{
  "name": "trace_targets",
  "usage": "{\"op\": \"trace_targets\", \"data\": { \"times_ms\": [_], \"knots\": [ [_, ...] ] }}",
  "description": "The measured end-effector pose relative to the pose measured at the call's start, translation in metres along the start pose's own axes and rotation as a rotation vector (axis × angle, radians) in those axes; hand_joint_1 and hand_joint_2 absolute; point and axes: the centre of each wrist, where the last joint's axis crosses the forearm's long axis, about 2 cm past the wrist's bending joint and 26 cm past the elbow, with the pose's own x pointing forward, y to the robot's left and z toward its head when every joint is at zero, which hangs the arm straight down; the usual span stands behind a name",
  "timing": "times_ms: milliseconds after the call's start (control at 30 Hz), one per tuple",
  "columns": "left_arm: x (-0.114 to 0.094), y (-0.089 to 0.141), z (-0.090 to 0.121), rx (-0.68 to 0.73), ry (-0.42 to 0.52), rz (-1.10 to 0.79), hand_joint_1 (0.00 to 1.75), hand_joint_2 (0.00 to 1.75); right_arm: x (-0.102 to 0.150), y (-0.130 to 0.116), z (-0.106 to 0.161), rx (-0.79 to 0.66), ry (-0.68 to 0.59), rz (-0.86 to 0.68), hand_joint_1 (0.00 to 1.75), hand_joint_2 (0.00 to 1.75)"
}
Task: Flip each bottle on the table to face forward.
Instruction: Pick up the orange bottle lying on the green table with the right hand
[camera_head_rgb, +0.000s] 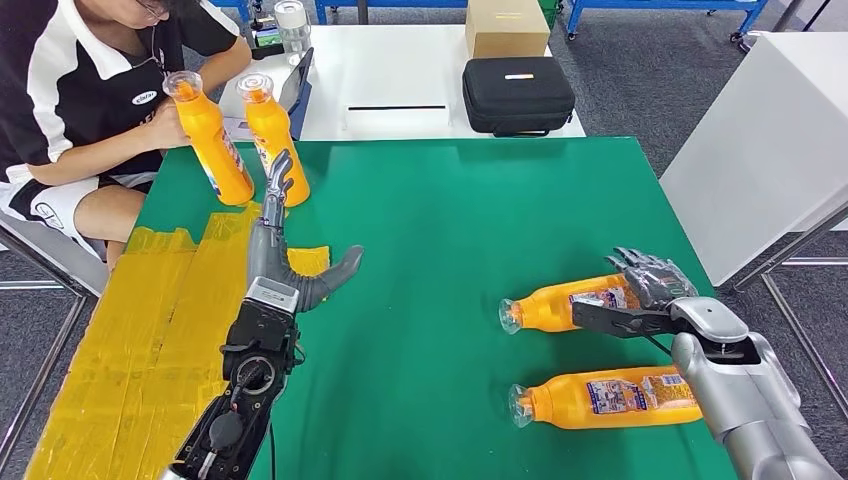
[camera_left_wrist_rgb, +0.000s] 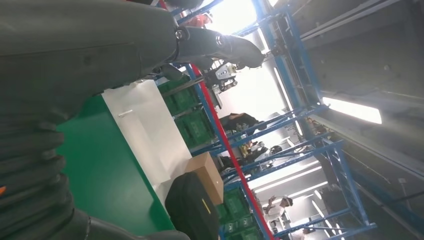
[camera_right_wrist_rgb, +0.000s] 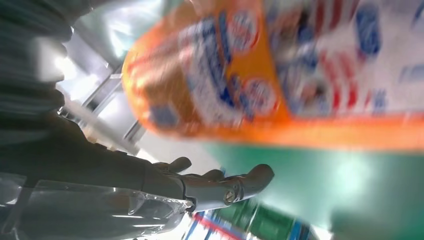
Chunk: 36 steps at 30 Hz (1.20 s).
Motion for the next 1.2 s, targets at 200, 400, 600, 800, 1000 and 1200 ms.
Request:
{"op": "trace_targets", "data": {
  "times_ms": [200, 400, 600, 800, 1000, 1200],
  "knots": [
    [-0.001, -0.002, 0.000, -0.005, 0.007, 0.006, 0.00, 1.75, 0.000, 0.011, -0.002, 0.087, 0.003, -0.050, 0.00, 1.75],
    [-0.002, -0.004, 0.001, -0.011, 0.015, 0.007, 0.00, 1.75, -0.003, 0.019, -0.006, 0.156, 0.026, -0.087, 1.58, 1.75],
    [-0.003, -0.004, 0.001, -0.008, 0.018, 0.005, 0.00, 1.75, -0.004, 0.021, -0.011, 0.169, 0.047, -0.108, 1.75, 1.75],
    [-0.003, -0.004, 0.002, -0.007, 0.018, 0.004, 0.00, 1.75, -0.003, 0.022, -0.013, 0.157, 0.050, -0.118, 1.75, 1.75],
    [-0.003, -0.004, 0.005, -0.009, 0.026, 0.005, 0.00, 1.75, 0.004, 0.030, -0.009, 0.048, 0.026, -0.107, 1.75, 1.75],
    [-0.003, -0.004, 0.009, -0.022, 0.021, 0.002, 0.00, 1.75, 0.024, 0.029, 0.000, -0.081, -0.172, -0.443, 1.75, 1.75]
  ]
}}
